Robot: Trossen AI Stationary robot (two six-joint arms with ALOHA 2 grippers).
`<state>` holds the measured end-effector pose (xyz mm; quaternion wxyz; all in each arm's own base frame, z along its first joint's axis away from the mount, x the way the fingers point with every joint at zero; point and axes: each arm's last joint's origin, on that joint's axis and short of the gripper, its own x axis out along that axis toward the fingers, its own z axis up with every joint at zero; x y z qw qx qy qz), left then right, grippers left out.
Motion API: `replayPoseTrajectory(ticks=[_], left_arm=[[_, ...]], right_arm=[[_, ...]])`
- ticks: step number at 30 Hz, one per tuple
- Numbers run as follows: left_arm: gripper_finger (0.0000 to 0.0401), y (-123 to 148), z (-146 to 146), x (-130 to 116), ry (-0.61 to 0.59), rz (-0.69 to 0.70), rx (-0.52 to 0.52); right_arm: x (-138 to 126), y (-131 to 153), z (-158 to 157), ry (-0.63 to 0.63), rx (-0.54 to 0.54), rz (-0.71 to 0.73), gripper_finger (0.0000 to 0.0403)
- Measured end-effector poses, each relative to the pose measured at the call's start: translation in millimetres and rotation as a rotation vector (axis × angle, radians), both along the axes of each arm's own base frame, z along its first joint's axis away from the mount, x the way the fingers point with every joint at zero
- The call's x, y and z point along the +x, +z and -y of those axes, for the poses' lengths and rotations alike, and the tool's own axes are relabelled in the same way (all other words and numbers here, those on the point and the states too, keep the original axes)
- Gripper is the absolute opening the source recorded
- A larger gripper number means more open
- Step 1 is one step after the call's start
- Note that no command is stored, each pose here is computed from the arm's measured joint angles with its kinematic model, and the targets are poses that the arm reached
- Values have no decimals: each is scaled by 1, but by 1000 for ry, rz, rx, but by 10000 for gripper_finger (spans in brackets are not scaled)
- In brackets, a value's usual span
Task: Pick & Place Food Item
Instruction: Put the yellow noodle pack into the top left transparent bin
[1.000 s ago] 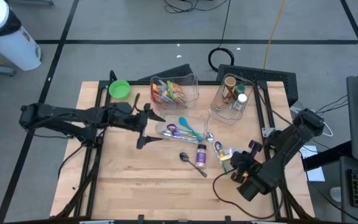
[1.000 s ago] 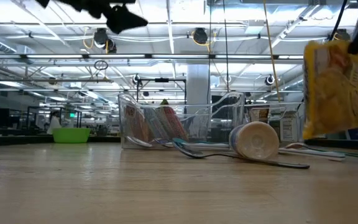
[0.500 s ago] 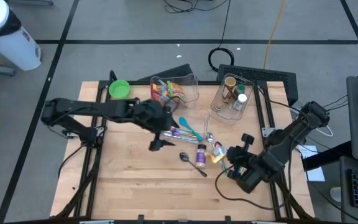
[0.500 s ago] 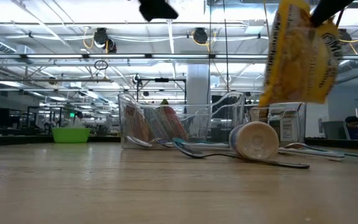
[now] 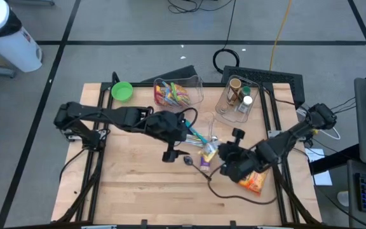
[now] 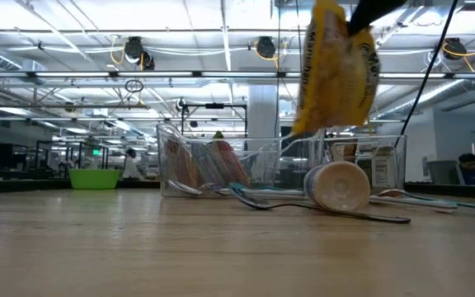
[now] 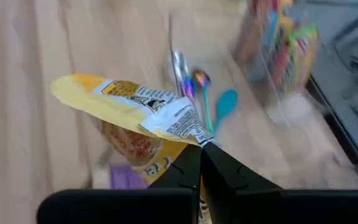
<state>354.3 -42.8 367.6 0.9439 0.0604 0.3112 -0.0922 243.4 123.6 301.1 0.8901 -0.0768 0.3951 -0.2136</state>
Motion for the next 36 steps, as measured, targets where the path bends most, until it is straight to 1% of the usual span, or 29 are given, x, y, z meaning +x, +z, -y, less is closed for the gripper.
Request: replayPoseTrajectory(ticks=[2, 5, 8, 11, 15, 19, 25, 30, 36], left_arm=[[379, 4, 3, 1, 14, 15, -33], [379, 7, 6, 2, 43, 14, -82], [379, 6, 7, 2, 68, 3, -99], [379, 5, 7, 2, 121, 0, -89], [379, 3, 4, 1, 187, -6, -41], [379, 4, 4, 2, 193, 3, -40], [379, 5, 4, 2, 204, 19, -35], [379, 5, 1, 3, 258, 27, -11], [377, 5, -5, 3, 326, 29, 4]], right_arm=[[10, 3, 4, 14, 34, 38, 0], [25, 10, 9, 45, 57, 125, 0], [37, 17, 15, 66, 51, 214, 0], [46, 23, 22, 64, 49, 276, 0], [54, 27, 33, 64, 81, 311, 0], [58, 29, 41, 53, 101, 340, 0], [62, 33, 45, 52, 94, 378, 0], [64, 37, 44, 69, 81, 416, 0], [64, 37, 44, 69, 81, 420, 0]])
